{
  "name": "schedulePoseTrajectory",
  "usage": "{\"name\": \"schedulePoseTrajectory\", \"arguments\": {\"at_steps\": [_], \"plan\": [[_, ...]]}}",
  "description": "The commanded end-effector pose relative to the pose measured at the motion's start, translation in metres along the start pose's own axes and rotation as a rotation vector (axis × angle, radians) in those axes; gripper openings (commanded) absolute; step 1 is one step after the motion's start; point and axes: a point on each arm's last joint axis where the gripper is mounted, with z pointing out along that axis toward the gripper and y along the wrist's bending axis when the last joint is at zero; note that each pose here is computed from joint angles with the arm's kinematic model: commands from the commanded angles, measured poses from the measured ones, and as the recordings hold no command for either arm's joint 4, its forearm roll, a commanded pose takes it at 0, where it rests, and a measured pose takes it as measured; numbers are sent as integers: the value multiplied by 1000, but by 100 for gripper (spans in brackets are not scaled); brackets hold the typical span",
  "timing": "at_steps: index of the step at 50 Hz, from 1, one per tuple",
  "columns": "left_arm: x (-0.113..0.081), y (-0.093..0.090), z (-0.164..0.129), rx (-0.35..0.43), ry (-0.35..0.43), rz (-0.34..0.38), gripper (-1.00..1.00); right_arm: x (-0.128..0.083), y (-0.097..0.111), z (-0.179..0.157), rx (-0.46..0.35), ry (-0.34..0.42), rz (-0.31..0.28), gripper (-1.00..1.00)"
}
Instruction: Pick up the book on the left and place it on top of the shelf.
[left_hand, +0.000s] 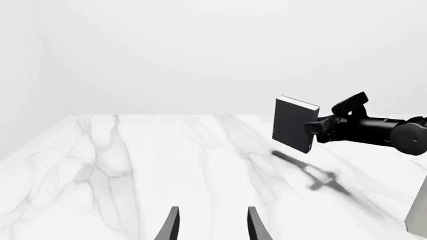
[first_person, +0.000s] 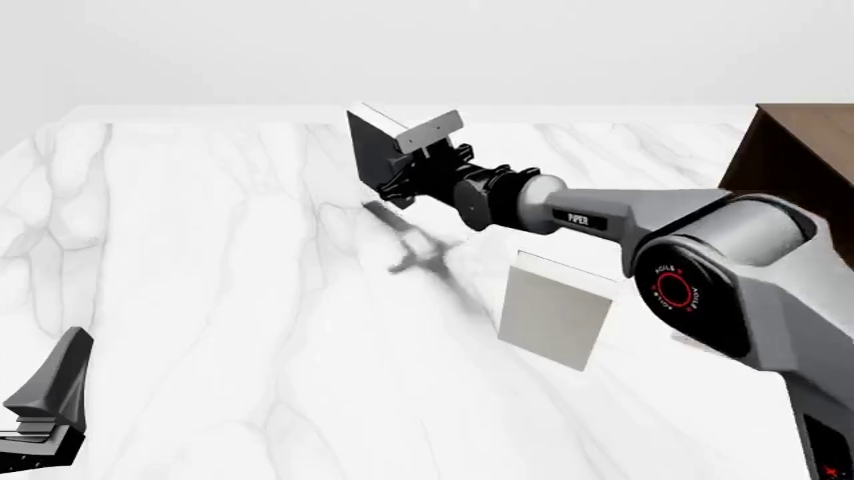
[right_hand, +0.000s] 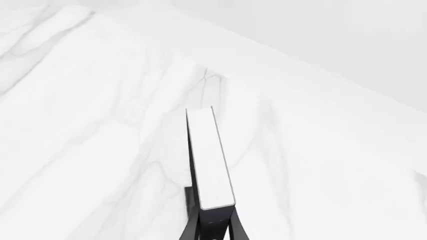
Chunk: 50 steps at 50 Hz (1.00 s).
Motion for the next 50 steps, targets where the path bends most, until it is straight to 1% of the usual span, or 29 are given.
{"name": "schedulePoseTrajectory", "arguments": {"at_steps": [1, 4, 7, 9, 15, 20, 21, 28, 35, 39, 45, 46, 50], "plan": [[0, 0, 0, 0, 0, 0, 100, -38, -2, -42, 5, -82, 15, -100], [0, 0, 0, 0, 0, 0, 100, -46, -4, -60, 10, -100, 11, -100], [0, 0, 0, 0, 0, 0, 100, -49, -5, -68, 11, -105, 10, -100], [0, 0, 0, 0, 0, 0, 100, -50, -6, -79, 13, -106, -4, -100], [0, 0, 0, 0, 0, 0, 100, -64, -13, -104, 28, -124, -22, -100], [0, 0, 0, 0, 0, 0, 100, -71, -15, -117, 33, -132, -37, -100], [0, 0, 0, 0, 0, 0, 100, -75, -18, -123, 40, -138, -43, -100], [0, 0, 0, 0, 0, 0, 100, -77, -19, -142, 43, -142, -54, -100], [0, 0, 0, 0, 0, 0, 100, -79, -24, -163, 58, -152, -65, -100], [0, 0, 0, 0, 0, 0, 100, -75, -33, -179, 85, -148, -78, -100], [0, 0, 0, 0, 0, 0, 100, -84, -40, -203, 110, -171, -89, -100], [0, 0, 0, 0, 0, 0, 100, -85, -46, -210, 132, -187, -97, -100], [0, 0, 0, 0, 0, 0, 100, -86, -50, -218, 144, -184, -105, -100]]}}
